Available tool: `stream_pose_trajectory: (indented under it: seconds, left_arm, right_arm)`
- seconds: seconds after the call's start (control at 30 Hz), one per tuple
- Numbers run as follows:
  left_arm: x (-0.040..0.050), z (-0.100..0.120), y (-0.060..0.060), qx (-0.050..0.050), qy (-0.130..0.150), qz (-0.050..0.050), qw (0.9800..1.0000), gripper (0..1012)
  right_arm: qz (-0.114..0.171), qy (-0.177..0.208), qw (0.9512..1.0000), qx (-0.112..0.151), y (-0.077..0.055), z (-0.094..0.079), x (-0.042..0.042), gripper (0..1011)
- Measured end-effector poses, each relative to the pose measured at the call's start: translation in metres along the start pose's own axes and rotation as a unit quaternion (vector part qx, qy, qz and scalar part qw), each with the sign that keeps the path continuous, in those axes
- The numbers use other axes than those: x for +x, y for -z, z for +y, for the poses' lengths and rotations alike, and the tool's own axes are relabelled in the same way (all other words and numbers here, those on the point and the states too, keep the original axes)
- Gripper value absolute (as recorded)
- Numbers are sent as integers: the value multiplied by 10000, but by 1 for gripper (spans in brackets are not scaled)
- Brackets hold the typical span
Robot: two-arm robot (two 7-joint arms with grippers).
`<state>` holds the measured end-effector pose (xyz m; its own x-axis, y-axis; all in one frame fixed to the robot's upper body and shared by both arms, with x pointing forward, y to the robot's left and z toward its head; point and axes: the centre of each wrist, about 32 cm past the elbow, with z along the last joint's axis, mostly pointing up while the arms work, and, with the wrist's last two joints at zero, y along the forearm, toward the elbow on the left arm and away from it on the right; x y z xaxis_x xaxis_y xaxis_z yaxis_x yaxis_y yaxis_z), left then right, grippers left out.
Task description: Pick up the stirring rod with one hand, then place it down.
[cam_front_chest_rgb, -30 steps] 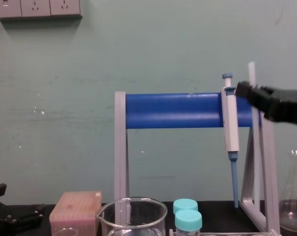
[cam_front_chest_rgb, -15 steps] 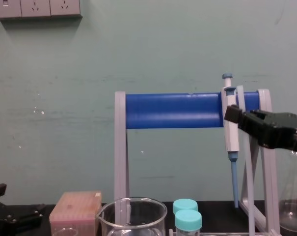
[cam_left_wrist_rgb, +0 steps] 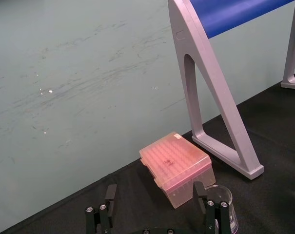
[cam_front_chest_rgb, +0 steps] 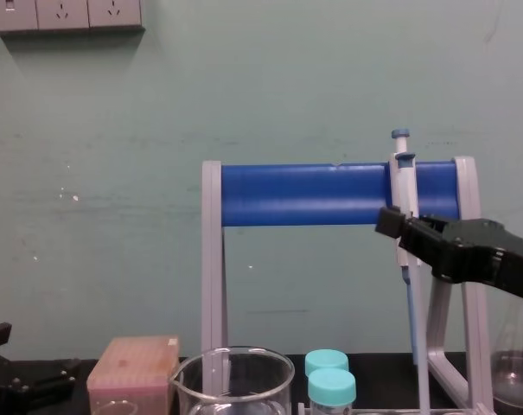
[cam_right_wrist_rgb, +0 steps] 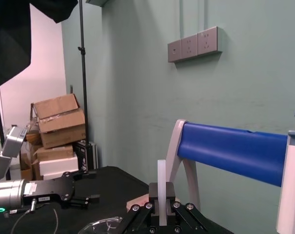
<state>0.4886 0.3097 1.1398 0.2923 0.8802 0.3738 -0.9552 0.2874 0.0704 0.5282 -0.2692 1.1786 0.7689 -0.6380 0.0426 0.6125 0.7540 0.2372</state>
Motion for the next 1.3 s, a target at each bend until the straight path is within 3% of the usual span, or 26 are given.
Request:
stream_pose_trajectory:
  seconds: [0.7, 1.3]
  left_arm:
    - [0, 0, 0, 0, 0, 0, 10000, 1000]
    - [0, 0, 0, 0, 0, 0, 10000, 1000]
  right_arm:
    - [228, 44, 9984, -506, 282, 32, 2, 69]
    - [271, 98, 9972, -692, 353, 57, -15, 69]
